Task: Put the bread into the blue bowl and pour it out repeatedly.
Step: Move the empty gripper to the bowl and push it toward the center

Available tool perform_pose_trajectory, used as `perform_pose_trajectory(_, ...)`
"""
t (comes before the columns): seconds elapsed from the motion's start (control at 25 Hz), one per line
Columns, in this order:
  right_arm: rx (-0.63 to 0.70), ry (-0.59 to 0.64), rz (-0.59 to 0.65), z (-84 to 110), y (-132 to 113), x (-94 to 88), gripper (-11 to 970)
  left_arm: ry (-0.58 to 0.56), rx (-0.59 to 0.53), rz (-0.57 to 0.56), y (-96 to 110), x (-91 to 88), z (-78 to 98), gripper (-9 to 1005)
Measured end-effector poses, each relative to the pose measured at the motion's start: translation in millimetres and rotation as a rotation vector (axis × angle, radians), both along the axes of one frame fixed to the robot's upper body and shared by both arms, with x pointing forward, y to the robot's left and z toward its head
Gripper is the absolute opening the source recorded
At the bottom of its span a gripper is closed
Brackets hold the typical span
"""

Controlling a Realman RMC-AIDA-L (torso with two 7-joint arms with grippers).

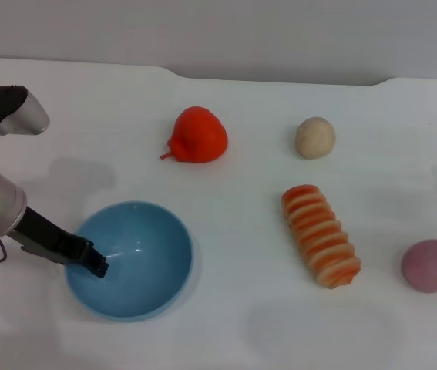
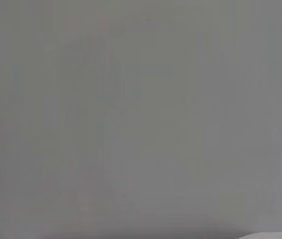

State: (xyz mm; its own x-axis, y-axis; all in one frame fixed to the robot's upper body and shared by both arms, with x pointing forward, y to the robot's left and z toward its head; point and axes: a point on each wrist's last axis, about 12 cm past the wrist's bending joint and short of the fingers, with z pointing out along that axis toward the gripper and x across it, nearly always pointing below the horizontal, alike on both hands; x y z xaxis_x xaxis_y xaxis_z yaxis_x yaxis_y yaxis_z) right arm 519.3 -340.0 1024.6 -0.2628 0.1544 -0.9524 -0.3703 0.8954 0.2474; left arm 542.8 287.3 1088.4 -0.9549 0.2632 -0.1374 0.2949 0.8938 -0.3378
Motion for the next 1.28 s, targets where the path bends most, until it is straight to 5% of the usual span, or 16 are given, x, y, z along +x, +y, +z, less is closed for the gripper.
perform_pose_trajectory(0.48,0.002,0.002,-0.005,-0.6,-0.8,-1.2,362,-0.006,0.003,0.020,-4.8,7.2,4.1,79)
perform_pose_trajectory(1.28,-0.005,0.002,-0.009,-0.1,-2.0,0.3,352,0.006,0.052,0.030,-13.4,15.6,10.8,16)
